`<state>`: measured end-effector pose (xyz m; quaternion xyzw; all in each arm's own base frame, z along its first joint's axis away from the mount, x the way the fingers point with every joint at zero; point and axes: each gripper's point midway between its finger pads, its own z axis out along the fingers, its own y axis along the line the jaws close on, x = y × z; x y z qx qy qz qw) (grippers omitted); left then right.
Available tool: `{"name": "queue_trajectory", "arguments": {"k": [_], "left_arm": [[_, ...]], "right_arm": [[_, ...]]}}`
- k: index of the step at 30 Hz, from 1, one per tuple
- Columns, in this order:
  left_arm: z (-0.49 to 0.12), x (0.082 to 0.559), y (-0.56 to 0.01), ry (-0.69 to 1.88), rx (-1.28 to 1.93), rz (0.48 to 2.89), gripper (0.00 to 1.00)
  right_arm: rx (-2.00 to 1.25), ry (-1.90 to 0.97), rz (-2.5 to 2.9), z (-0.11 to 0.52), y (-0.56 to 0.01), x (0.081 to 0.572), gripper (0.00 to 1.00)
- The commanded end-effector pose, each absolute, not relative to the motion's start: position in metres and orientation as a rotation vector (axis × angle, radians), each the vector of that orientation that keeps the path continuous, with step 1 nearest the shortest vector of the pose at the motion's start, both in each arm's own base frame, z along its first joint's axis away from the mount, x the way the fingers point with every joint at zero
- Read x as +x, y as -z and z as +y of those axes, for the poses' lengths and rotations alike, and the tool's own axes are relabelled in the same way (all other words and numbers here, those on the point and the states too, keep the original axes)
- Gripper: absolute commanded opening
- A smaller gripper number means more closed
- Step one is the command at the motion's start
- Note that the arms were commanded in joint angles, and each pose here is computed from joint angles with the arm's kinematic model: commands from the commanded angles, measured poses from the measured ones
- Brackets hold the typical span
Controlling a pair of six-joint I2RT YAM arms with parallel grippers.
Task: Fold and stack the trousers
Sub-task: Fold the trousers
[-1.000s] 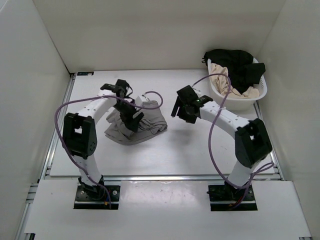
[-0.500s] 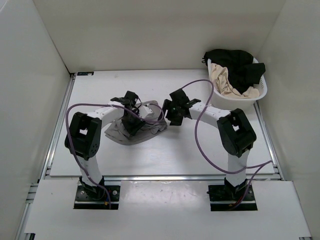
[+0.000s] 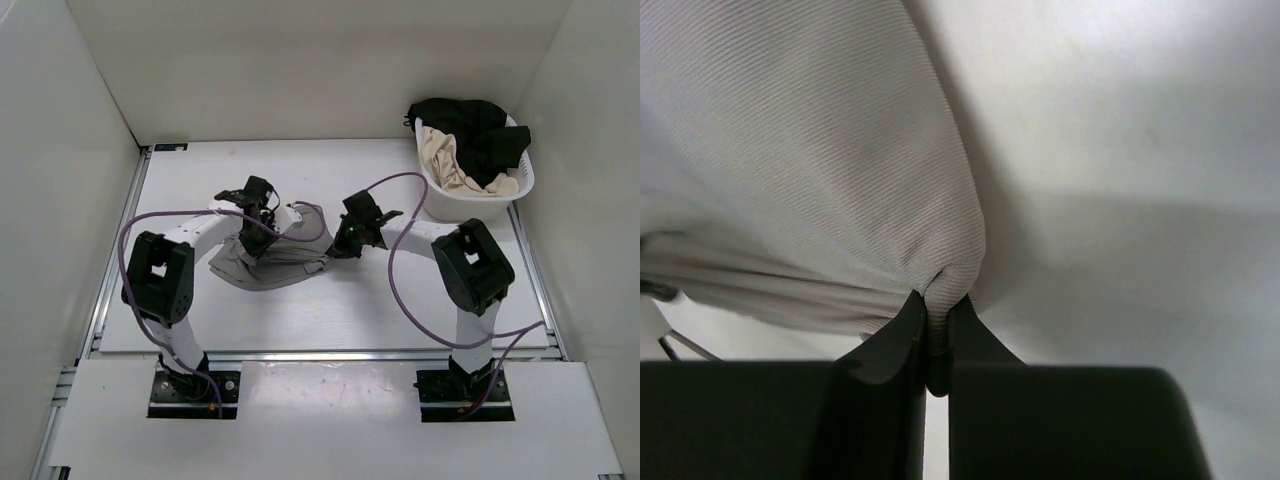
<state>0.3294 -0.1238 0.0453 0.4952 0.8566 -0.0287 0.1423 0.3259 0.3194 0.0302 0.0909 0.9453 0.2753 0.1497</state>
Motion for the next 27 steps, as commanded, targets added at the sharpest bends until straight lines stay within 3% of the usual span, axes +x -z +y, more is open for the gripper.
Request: {"name": "queue_trajectory", "arguments": {"k": [1, 11, 14, 15, 16, 17, 19, 22, 25, 27], "left_arm": [[-0.117, 0.324, -0.086, 0.089, 1.462, 2.418, 0.14], [-0.108, 0.254, -0.08, 0.194, 1.616, 2.497, 0.14], [-0.104, 0.22, -0.055, 0.267, 1.699, 2.556, 0.14], [-0.103, 0.209, -0.046, 0.277, 1.733, 2.568, 0.14], [-0.104, 0.204, -0.043, 0.278, 1.732, 2.574, 0.14], [-0.103, 0.201, -0.041, 0.278, 1.731, 2.574, 0.22], [-0.098, 0.19, -0.034, 0.264, 1.762, 2.586, 0.48], [-0.092, 0.185, -0.037, 0.241, 1.773, 2.575, 0.73], [-0.104, 0.208, -0.073, 0.295, 1.69, 2.502, 0.86], [-0.125, 0.222, -0.107, 0.477, 1.544, 2.459, 0.9]], "right_arm": [[0.292, -0.632, 2.739, 0.281, -0.032, 0.3, 0.0], [0.436, -0.28, 2.673, 0.208, -0.068, 0.238, 0.0], [0.37, -0.272, 2.714, 0.216, -0.057, 0.214, 0.36], [0.331, -0.286, 2.717, 0.224, -0.055, 0.209, 0.6], [0.33, -0.27, 2.733, 0.225, -0.052, 0.205, 0.65], [0.317, -0.262, 2.742, 0.225, -0.051, 0.201, 0.67], [0.312, -0.216, 2.738, 0.222, -0.047, 0.2, 0.72], [0.304, -0.202, 2.72, 0.22, -0.048, 0.199, 0.76], [0.309, -0.217, 2.693, 0.219, -0.055, 0.202, 0.76], [0.296, -0.214, 2.694, 0.219, -0.055, 0.202, 0.76]]}}
